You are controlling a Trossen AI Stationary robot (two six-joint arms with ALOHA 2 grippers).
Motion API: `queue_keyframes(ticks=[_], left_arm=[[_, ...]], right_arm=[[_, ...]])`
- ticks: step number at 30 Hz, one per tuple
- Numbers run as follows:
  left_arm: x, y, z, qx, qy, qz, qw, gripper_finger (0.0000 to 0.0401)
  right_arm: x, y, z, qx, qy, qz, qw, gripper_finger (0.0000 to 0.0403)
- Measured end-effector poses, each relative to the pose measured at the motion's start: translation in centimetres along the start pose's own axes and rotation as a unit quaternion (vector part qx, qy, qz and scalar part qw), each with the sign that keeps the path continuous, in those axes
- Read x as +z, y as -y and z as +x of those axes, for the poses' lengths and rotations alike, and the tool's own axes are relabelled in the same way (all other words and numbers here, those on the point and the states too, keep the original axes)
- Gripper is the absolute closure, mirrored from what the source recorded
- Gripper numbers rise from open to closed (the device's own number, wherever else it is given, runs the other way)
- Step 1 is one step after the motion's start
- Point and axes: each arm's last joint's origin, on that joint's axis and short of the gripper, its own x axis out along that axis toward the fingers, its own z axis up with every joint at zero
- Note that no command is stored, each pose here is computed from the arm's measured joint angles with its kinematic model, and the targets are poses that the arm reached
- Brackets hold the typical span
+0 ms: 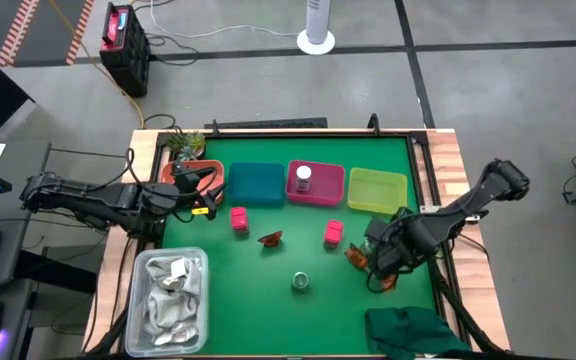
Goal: Sort spices by type
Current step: Put the white seasoning bottle into the red bin
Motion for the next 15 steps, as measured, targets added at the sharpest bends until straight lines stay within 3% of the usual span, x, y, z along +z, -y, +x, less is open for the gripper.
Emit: queue_keyframes(ticks=[6,15], left_arm=[[0.0,0.0,0.0,0.000,-0.001,0.001,1.000,0.0145],[-0.1,0.1,0.0,-0.013,-0.005,0.002,1.000,0.0145]], right_arm=[[-0.9,-1.5,-0.5,0.016,-0.022,0.018,0.999,0.0044],[-1.7,-0.8,-1.5,0.039,-0.052,0.078,0.995,0.0013]])
